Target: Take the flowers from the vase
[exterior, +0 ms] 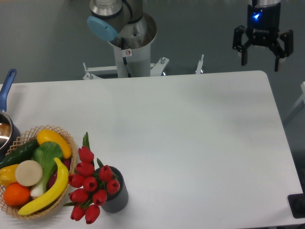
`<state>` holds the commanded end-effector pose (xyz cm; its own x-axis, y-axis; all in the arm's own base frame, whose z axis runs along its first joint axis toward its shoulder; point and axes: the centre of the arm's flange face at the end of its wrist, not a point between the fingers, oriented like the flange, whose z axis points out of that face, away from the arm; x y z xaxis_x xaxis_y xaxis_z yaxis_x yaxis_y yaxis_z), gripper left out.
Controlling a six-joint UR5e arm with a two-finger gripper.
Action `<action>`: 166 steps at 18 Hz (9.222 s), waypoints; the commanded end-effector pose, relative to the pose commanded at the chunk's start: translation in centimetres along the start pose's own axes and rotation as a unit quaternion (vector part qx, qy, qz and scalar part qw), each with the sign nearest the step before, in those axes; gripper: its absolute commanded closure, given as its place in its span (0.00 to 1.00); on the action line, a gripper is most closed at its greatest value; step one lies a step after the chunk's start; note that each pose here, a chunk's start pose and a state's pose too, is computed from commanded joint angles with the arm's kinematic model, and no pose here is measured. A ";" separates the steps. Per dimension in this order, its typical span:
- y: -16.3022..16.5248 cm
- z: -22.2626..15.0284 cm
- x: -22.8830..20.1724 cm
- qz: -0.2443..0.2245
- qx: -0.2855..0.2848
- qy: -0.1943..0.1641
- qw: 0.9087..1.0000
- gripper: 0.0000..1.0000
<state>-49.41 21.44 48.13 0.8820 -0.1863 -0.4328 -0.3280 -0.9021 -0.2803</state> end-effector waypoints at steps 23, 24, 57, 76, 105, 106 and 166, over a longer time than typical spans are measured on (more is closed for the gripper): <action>-6.3 5.1 3.5 -0.136 0.094 0.065 0.984 0.00; -7.3 5.5 3.7 -0.137 0.106 0.070 0.982 0.00; -19.5 13.7 10.6 -0.081 0.316 0.184 0.927 0.00; -27.3 19.4 11.1 -0.082 0.330 0.243 0.908 0.00; -33.2 22.8 13.2 -0.050 0.336 0.266 0.902 0.00; -33.6 22.9 13.5 -0.047 0.336 0.267 0.902 0.00; -33.8 2.2 0.2 -0.190 0.403 0.185 0.876 0.59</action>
<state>-38.87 52.79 55.64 0.9795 -0.1808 0.0887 0.0123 -0.3862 -0.9223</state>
